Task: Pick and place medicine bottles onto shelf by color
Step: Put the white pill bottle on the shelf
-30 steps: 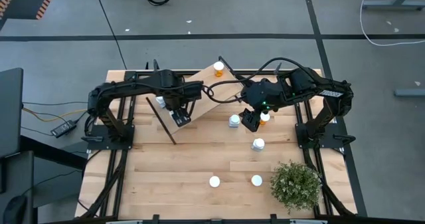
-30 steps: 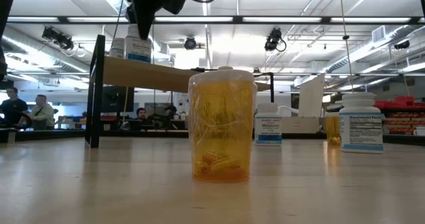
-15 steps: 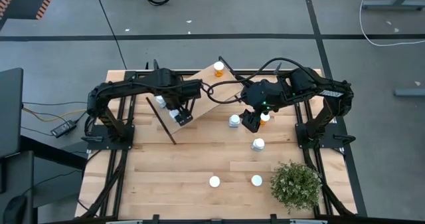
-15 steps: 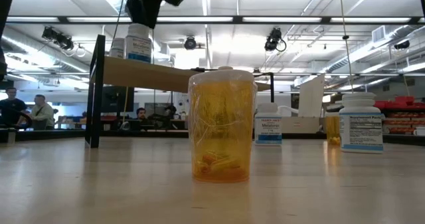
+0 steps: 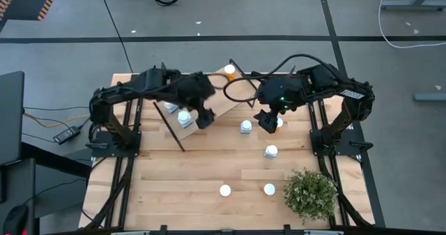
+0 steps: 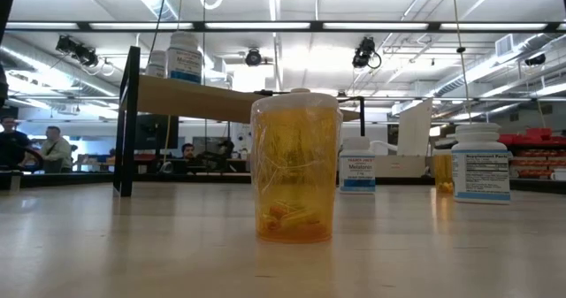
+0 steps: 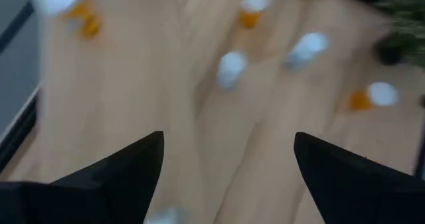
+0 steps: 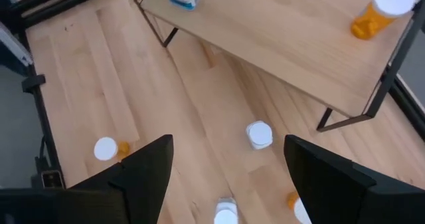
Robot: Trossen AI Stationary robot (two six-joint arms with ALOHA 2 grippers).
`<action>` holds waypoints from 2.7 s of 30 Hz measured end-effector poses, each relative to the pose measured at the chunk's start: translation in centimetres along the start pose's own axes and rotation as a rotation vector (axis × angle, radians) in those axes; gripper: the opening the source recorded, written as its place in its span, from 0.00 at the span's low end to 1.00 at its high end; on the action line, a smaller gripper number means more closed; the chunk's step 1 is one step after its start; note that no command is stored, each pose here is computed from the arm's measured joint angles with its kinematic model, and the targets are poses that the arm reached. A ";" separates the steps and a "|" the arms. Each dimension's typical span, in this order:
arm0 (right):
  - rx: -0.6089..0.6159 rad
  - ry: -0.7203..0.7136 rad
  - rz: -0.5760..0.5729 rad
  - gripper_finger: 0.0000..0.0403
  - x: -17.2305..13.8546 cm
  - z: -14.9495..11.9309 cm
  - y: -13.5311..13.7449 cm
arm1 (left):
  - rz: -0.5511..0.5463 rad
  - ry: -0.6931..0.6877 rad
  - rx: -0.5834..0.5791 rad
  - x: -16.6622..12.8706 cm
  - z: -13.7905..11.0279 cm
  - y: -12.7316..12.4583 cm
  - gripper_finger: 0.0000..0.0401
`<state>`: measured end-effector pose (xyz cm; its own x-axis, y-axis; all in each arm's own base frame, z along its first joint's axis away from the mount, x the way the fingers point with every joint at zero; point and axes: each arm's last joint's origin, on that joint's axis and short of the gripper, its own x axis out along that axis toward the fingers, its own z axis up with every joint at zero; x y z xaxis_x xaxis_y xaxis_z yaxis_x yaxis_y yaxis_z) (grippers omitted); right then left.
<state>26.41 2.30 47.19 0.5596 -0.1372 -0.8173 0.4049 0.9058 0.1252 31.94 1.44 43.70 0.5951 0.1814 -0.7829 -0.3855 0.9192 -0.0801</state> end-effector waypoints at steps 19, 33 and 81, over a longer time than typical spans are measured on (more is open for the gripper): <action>0.056 -0.144 0.015 0.69 -6.1 -2.5 -4.1 | -0.171 -0.257 0.120 5.5 2.2 -7.8 0.76; 0.012 0.322 -0.081 0.71 5.2 -6.1 -5.2 | -0.186 -0.428 0.087 -0.6 2.6 -6.2 0.68; 0.046 0.483 -0.087 0.69 19.8 -18.8 -2.5 | -0.208 -0.397 0.060 -1.8 1.7 -6.5 0.64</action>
<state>22.90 4.86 20.18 0.1278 -0.0001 -0.9918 0.4728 0.8791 0.0608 34.60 -4.23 46.71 0.8846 0.1002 -0.4555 -0.1946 0.9669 -0.1653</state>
